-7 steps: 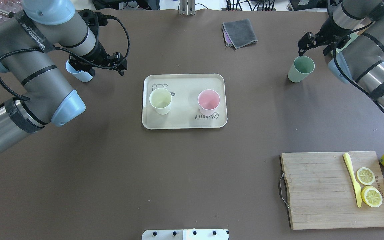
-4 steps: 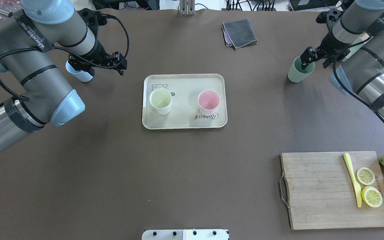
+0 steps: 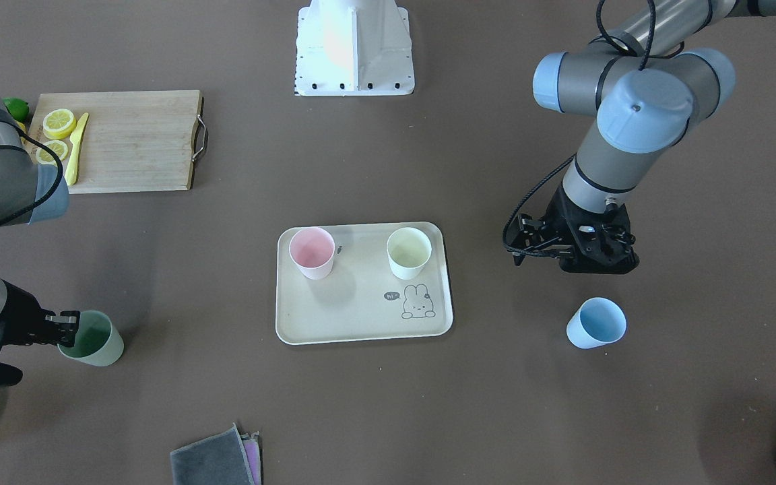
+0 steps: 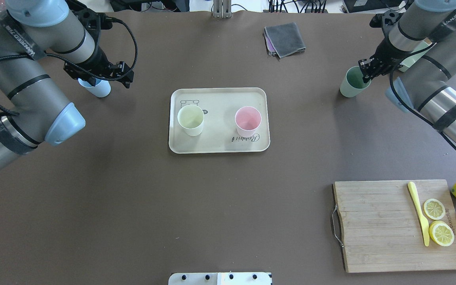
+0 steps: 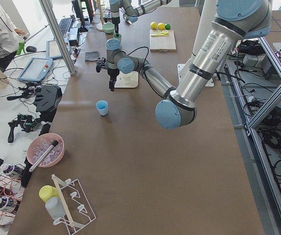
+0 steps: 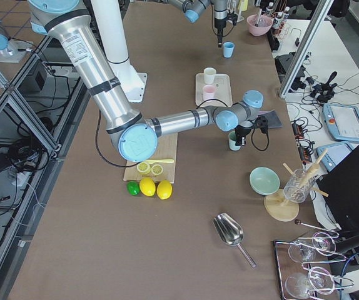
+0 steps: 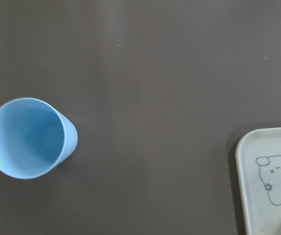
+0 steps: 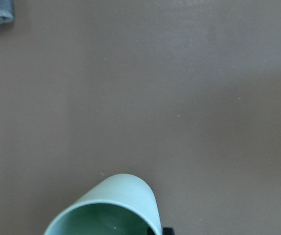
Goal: Place all cups on tray
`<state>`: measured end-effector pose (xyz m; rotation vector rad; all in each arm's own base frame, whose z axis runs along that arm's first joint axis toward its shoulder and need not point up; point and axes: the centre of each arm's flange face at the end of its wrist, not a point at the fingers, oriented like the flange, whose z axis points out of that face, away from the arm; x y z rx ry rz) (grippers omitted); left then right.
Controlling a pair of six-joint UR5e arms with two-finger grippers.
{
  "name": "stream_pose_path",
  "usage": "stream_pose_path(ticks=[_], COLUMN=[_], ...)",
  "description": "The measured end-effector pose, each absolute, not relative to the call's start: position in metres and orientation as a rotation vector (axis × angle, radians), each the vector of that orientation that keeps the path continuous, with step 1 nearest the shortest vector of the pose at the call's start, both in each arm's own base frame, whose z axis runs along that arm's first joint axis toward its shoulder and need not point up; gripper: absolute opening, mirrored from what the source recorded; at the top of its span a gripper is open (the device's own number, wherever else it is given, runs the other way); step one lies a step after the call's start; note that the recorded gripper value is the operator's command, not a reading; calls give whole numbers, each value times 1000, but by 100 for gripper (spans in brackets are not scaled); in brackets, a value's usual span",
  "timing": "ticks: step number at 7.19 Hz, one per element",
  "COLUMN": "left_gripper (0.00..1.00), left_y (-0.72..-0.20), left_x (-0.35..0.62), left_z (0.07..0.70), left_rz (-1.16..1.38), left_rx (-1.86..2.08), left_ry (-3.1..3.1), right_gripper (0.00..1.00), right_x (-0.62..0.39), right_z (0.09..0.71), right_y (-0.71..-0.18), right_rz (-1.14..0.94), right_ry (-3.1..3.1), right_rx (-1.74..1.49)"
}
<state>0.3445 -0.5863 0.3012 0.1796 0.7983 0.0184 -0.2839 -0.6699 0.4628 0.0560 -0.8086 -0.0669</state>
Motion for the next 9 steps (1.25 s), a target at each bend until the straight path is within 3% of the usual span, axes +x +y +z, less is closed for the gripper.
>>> stream_pose_path(ticks=[3,6,7,9], left_gripper=[98,98,98,98], left_y=[-625,-672,-677,-678], left_x=[296,280,280,284], left_z=[349,427,435,436], left_rz=[76,82,76,58], left_rx=[204,198,192,180], left_ry=[734,739,749,769], right_gripper=[0,0,98,100], right_x=[-354,-462,-483,-503], right_z=[346,263,255,252], right_y=[-669,-605,-591,-579], right_rz=[1,26,26,25], right_ry=[-895,-935,-931,-928], right_rx=[26,7,23,63])
